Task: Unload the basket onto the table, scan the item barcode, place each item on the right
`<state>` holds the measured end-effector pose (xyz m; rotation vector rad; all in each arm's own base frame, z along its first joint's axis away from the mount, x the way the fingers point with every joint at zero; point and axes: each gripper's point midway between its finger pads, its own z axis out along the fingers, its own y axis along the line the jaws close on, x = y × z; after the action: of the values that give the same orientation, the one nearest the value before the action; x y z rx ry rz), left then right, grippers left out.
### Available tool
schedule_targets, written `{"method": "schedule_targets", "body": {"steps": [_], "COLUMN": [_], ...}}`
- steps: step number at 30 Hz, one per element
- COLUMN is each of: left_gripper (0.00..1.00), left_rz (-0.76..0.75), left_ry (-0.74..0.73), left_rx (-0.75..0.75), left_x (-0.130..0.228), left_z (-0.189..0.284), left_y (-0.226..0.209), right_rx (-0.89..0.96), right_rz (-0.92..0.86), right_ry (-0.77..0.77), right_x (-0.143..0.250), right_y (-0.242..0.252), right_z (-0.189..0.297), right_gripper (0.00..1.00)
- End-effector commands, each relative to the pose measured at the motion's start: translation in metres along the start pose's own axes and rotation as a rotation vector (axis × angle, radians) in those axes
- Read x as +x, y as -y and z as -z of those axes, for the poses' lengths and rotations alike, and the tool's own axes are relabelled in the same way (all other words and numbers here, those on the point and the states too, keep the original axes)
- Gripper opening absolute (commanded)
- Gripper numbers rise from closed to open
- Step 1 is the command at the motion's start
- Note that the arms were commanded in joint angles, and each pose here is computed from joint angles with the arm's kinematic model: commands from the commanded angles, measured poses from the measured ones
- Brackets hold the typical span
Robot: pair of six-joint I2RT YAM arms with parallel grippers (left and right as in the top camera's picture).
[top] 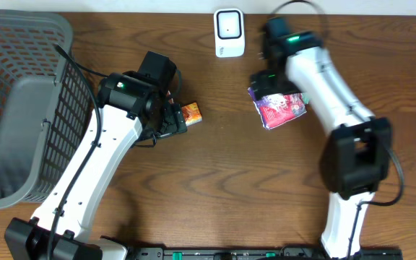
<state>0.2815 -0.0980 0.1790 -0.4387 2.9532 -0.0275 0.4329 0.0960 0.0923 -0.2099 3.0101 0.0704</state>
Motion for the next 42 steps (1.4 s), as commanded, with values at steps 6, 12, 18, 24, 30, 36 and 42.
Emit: {"method": "schedule_targets", "body": {"steps": [6,12,18,24,30,36,42], "left_gripper": [0.98,0.98,0.98,0.98,0.98,0.98,0.98], "left_rz": [-0.017,-0.017,-0.017,-0.017,-0.017,-0.017,-0.017], "left_ry": [-0.005,-0.005,-0.005,-0.005,-0.005,-0.005,-0.005], "left_rx": [-0.012,-0.012,-0.012,-0.011,-0.012,-0.012,-0.012], "left_x": [0.0,0.0,0.0,0.0,0.0,0.0,0.0], "left_z": [-0.002,-0.002,-0.002,-0.002,-0.002,-0.002,-0.002], "left_y": [-0.002,-0.002,-0.002,-0.002,-0.002,-0.002,-0.002], "right_rx": [-0.468,-0.483,-0.485,-0.491,-0.458,-0.168,0.099], "right_rz": [0.048,0.016,-0.054,-0.092,-0.112,-0.102,-0.095], "right_ry": [0.079,0.071,0.063,0.072,0.154,0.216,0.153], "right_x": [0.001,0.008,0.013,0.007,-0.015,-0.019,-0.005], "right_y": [0.029,0.031,0.025,0.025,0.027,0.031,0.03], "right_z": [0.021,-0.004,-0.033,-0.023,0.024,0.057,0.038], "right_gripper": [0.94,0.94,0.65,0.01,0.01,0.01,0.43]}}
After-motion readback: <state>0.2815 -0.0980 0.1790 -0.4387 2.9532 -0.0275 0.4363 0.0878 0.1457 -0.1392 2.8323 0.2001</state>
